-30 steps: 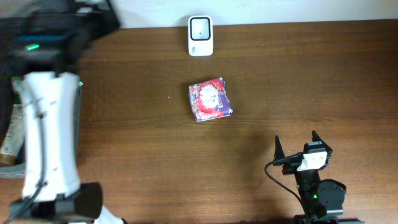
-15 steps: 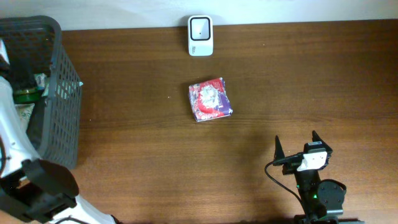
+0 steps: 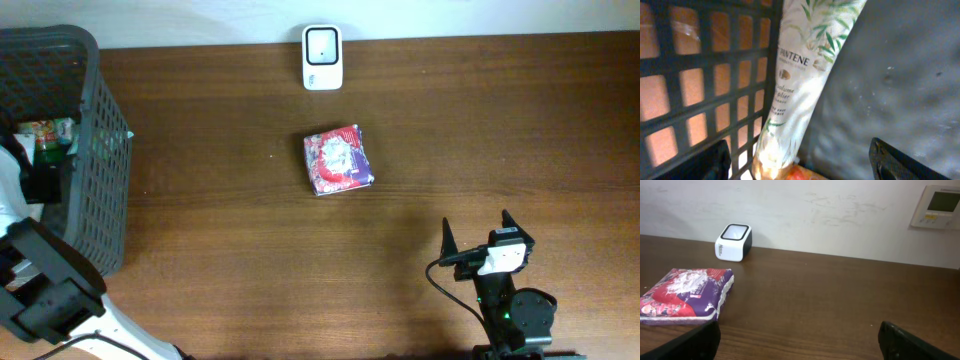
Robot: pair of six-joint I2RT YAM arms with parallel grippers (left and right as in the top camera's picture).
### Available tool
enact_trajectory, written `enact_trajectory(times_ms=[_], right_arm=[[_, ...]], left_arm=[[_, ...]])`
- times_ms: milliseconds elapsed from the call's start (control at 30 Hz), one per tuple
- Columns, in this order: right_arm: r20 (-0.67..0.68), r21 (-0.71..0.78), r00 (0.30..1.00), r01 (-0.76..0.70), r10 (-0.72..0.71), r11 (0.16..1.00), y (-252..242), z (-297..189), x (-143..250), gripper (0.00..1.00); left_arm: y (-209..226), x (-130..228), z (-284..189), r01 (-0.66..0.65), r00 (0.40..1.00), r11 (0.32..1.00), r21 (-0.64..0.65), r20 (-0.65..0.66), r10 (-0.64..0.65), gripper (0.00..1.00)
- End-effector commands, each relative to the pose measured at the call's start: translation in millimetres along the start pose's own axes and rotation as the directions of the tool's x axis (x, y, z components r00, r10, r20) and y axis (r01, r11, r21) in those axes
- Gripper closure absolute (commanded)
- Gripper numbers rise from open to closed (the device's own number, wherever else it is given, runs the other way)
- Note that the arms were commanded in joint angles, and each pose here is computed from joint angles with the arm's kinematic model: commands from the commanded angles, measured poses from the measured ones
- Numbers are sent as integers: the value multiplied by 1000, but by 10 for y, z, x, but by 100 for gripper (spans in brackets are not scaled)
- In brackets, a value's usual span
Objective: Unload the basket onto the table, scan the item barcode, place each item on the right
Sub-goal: 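Reach the left gripper into the basket and grasp the white tube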
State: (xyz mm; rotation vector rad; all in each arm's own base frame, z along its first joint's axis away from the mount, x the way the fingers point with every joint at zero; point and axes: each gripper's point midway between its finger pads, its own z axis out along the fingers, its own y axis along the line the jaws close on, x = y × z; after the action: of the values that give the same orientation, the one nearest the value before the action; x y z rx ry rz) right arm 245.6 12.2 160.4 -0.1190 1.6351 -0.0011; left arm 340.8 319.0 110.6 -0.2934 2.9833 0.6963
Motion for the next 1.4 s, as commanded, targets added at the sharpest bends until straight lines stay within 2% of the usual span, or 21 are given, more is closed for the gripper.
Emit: enact_trajectory(times_ms=[0, 300, 433, 567, 667, 700, 800, 900, 1000, 1100, 1200, 1267, 1367], right_arm=[[-5, 7, 1000, -5, 5, 1000, -14, 4, 36, 2], [-5, 7, 1000, -5, 5, 1000, -14, 4, 35, 1], [-5, 7, 1000, -5, 5, 1000, -14, 4, 35, 1], [-5, 7, 1000, -5, 5, 1000, -14, 4, 35, 1], [-5, 7, 1000, -5, 5, 1000, -14, 4, 35, 1], [-5, 6, 1000, -5, 5, 1000, -13, 4, 35, 1], [-5, 7, 1000, -5, 5, 1000, -14, 4, 35, 1], [-5, 7, 1000, -5, 5, 1000, -14, 4, 35, 1], [-5, 7, 1000, -5, 5, 1000, -14, 4, 35, 2], [-5, 7, 1000, -5, 5, 1000, -14, 4, 35, 1], [-5, 7, 1000, -5, 5, 1000, -14, 4, 35, 1], [-5, 7, 1000, -5, 5, 1000, -14, 4, 35, 1], [-5, 7, 1000, -5, 5, 1000, -14, 4, 35, 1]], left_arm=[[21, 133, 215, -70, 996, 997, -44, -56, 68, 15], [43, 298, 491, -55, 996, 996, -64, -74, 50, 16], [46, 444, 608, -26, 996, 999, -21, -88, 24, 30], [-140, 548, 750, 2, 998, 995, 98, -66, 5, 31], [-207, 678, 864, 10, 996, 994, 110, -88, 0, 34], [-230, 705, 884, 10, 996, 993, 114, -93, 1, 40], [-257, 666, 862, 72, 995, 990, 125, -83, -62, 82], [-215, 577, 733, 170, 984, 979, 109, -71, -163, 98], [-124, 463, 409, 242, 970, 966, 94, -27, -241, 100], [-29, 178, -163, 377, 908, 909, 179, 121, -401, 100], [61, -17, -872, 355, 849, 890, 287, 300, -435, 100], [179, -67, -1329, 344, 789, 887, 308, 417, -451, 100], [371, -91, -2004, 383, 641, 852, 358, 562, -524, 100]])
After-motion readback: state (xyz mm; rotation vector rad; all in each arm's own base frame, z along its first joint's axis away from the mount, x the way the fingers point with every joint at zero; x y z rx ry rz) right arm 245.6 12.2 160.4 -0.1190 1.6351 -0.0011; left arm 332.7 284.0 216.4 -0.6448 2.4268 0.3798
